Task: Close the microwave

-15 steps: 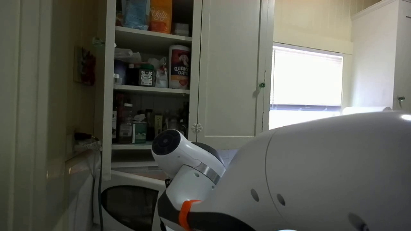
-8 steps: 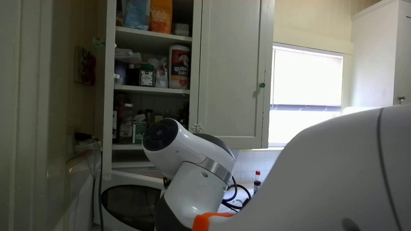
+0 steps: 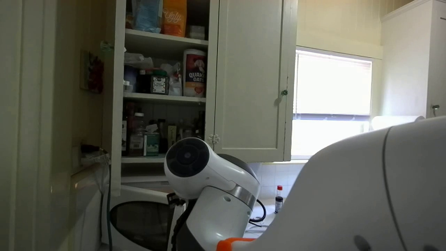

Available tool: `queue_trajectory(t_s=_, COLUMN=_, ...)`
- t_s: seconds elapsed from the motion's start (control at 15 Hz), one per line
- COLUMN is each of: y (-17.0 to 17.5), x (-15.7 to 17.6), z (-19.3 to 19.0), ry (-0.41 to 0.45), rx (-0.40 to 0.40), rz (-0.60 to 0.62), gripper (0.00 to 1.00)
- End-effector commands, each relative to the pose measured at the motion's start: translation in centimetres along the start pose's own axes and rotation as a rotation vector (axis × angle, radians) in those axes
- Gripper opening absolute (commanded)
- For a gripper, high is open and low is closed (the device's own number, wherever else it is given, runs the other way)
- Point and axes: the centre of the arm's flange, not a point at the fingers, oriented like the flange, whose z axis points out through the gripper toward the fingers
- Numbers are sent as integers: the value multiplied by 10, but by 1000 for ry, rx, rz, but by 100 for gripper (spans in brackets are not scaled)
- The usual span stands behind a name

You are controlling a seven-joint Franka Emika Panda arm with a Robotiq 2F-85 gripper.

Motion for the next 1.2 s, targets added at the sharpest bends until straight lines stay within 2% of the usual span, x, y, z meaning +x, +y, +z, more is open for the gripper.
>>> queue_trajectory(t_s=0.0, y=-37, x=13, z=26, ry=-14, rx=46, rz=-79, gripper=100)
queue_trajectory(t_s=0.2, y=-72, x=13, z=52, ry=-47, rx=57, rz=-155, gripper=100)
queue_trajectory(t_s=0.47, y=-89, x=15, z=82, ry=-87, rx=70, rz=-258, gripper=100)
queue_trajectory(t_s=0.67, y=-100, x=24, z=106, ry=-82, rx=71, rz=-360, gripper=100)
queue_trajectory(t_s=1.13, y=-93, x=59, z=150, ry=-58, rx=117, rz=-468, gripper=100)
